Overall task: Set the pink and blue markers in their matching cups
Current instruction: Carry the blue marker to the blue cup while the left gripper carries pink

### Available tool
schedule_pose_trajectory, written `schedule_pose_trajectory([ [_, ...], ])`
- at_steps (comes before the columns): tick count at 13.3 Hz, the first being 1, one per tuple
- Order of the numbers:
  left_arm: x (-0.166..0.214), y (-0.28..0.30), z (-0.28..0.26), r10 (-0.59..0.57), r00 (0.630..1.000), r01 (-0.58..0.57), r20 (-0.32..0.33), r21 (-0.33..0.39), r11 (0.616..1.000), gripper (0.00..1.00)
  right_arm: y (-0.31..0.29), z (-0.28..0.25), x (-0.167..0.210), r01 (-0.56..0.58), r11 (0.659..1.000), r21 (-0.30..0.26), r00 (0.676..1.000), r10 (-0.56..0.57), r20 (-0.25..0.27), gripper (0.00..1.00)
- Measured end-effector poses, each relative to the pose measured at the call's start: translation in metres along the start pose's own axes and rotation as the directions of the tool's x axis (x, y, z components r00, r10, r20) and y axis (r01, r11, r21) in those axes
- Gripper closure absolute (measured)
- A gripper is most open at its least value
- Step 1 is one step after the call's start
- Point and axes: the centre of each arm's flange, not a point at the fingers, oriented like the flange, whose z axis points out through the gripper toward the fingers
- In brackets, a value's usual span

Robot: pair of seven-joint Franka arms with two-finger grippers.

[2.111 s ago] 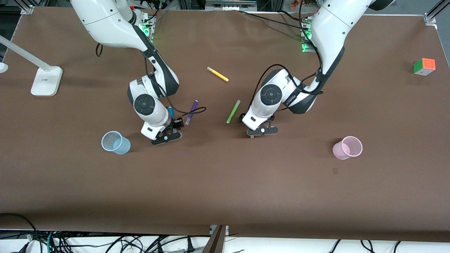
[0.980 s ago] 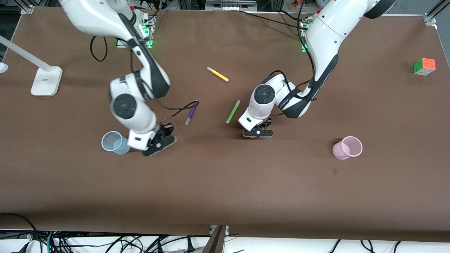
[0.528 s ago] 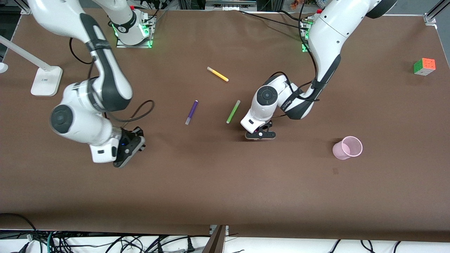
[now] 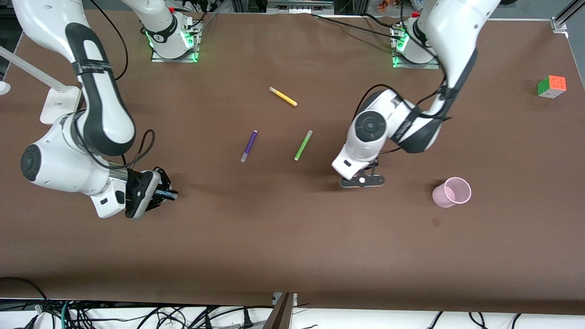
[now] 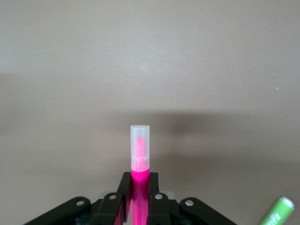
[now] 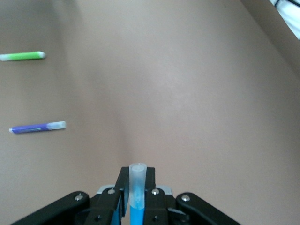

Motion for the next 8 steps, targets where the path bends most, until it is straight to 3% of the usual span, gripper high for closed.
schedule_pose_trajectory([
  [2, 0.020, -0.038, -0.041, 0.014, 0.999, -0.013, 0.048, -0.019, 1.000, 0.82, 0.006, -0.008, -0.019, 0.039, 0.998, 0.040, 0.998, -0.037, -0.046, 0.83],
  [5, 0.052, -0.118, -0.075, 0.157, 0.985, -0.155, 0.065, -0.039, 0.987, 0.82, 0.013, -0.016, -0.041, 0.086, 0.993, 0.080, 0.991, -0.077, -0.111, 0.83],
  [8, 0.077, -0.198, -0.086, 0.404, 0.914, -0.402, 0.025, -0.066, 0.913, 0.82, 0.020, -0.019, -0.059, 0.147, 0.984, 0.095, 0.976, -0.129, -0.176, 0.83],
])
